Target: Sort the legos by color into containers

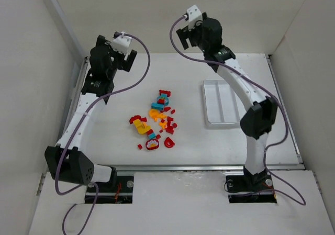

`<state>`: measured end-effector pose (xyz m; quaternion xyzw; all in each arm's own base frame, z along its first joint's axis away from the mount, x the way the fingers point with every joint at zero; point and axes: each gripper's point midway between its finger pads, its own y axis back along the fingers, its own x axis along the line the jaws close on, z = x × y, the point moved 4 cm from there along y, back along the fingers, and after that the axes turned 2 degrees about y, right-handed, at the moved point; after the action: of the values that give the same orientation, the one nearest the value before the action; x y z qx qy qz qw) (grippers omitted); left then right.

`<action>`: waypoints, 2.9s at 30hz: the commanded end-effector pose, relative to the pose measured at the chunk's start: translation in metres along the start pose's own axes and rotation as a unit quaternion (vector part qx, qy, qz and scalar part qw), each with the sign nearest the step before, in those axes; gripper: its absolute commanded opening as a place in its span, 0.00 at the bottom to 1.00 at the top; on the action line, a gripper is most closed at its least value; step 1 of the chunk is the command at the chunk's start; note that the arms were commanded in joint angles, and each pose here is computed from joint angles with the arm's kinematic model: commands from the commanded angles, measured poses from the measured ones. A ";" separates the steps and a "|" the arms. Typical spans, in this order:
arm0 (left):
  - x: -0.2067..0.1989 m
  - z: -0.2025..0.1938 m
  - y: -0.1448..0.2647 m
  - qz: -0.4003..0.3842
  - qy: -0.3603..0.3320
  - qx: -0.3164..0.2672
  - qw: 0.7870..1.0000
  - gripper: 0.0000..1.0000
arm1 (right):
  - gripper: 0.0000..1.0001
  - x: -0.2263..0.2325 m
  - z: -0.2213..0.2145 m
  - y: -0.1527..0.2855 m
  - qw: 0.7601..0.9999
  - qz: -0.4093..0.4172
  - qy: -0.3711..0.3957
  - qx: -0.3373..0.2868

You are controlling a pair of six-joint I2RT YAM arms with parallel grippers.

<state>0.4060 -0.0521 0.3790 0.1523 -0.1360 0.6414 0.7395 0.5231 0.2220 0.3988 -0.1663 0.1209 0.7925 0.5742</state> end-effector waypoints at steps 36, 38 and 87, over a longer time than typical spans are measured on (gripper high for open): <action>-0.204 -0.217 0.145 -0.657 -0.506 0.072 0.555 1.00 | 1.00 0.192 -0.132 0.184 0.876 0.353 -0.231 0.235; -0.205 -0.220 0.147 -0.657 -0.517 0.075 0.543 1.00 | 1.00 0.191 -0.135 0.186 0.877 0.349 -0.230 0.238; -0.227 -0.041 0.090 -0.590 -0.107 0.106 0.793 0.00 | 0.82 0.094 -0.022 0.237 0.930 0.296 -0.212 0.041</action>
<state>0.3065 -0.2105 0.2324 0.4262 -0.1417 0.0730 0.8905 0.2804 0.2130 0.3230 0.1140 0.0893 0.9192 0.3663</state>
